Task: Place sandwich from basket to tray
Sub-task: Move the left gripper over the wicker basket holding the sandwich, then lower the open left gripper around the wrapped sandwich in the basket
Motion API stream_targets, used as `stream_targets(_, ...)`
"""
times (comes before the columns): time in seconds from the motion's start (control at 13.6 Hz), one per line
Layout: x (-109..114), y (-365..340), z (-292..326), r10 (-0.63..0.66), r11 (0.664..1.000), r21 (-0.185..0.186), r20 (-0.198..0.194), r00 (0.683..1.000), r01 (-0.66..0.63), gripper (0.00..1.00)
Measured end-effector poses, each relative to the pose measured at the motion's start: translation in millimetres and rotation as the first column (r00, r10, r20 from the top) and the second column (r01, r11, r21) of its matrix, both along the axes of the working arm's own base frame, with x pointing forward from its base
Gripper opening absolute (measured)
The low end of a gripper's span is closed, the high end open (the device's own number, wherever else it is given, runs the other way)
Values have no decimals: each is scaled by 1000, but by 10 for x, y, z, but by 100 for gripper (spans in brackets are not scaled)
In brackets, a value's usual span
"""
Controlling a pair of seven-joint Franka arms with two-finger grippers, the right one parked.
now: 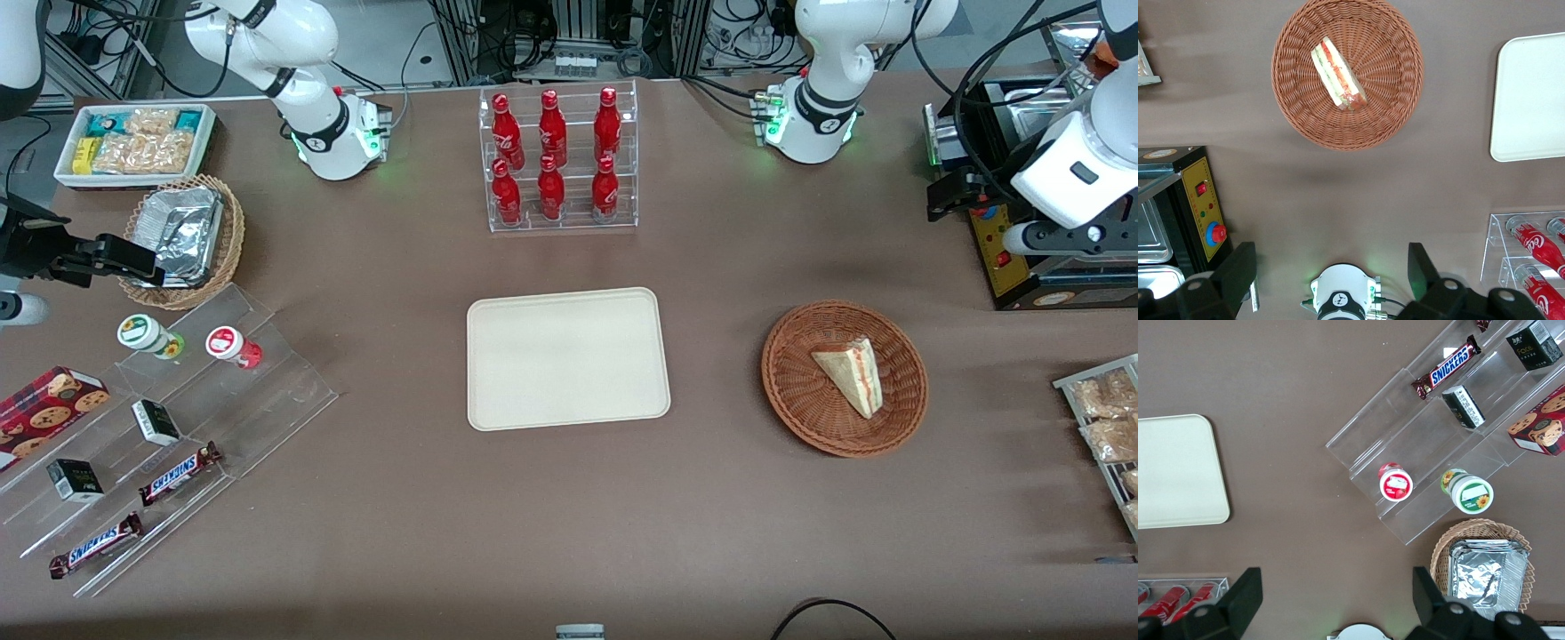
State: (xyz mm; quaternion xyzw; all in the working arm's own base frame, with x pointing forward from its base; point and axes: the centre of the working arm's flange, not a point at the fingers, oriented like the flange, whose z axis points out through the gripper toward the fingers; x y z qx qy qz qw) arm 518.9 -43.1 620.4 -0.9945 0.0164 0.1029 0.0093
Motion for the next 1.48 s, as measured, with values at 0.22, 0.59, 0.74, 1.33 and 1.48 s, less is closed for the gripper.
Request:
stream_targets(0.22, 19, 65, -37, 12, 1000, -1, 3, 1000, -12, 100)
stream_targets(0.59, 165, 64, -463, 14, 1000, -4, 36, 999, -13, 100)
stream_targets(0.74, 232, 58, -783, 13, 1000, -5, 43, 999, -13, 100)
stream_targets(1.33, 340, 35, -2062, 11, 1000, -14, 107, 994, -10, 100)
stream_targets(1.48, 386, 33, -2277, 12, 1000, -15, 102, 995, -11, 100)
